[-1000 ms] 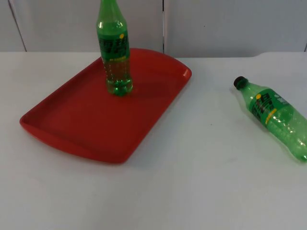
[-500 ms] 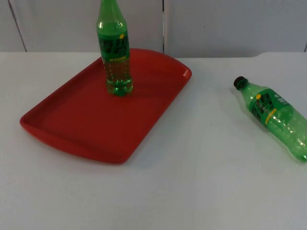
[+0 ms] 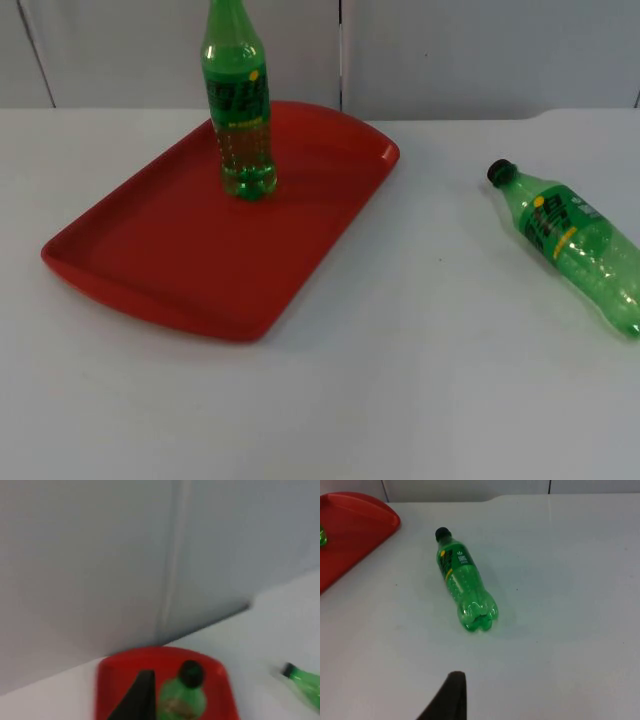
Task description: Place the bottle upright on the tray.
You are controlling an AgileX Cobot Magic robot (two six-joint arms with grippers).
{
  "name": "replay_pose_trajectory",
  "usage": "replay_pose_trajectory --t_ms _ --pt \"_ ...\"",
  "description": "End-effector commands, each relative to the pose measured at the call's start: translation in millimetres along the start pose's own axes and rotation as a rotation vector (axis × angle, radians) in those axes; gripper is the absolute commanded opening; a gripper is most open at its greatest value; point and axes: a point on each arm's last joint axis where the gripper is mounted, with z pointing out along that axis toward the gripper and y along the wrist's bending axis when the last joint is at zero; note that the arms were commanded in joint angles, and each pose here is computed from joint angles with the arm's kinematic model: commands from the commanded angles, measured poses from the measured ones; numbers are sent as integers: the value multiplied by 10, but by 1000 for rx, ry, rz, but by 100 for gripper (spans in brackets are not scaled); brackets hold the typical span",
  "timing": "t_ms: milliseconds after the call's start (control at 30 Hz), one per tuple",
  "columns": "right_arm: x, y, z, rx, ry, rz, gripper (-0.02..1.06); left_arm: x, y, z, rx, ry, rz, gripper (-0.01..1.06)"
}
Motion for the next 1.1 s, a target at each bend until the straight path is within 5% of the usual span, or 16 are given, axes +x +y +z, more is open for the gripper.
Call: replay_pose_trajectory --t_ms 0,200,467,800,1067 --pt "10 2 8 3 -5 5 104 -43 44 -187 -175 -2 -54 98" --pt "10 2 8 3 -5 5 104 7 33 -369 -298 -19 -113 98" --pt "10 2 8 3 -5 5 104 140 -136 -482 -313 -50 -90 98" --pt "10 2 8 3 -5 5 104 479 -727 -624 -269 -122 49 98" --pt "10 2 8 3 -5 5 104 728 -781 -722 -273 -111 46 98"
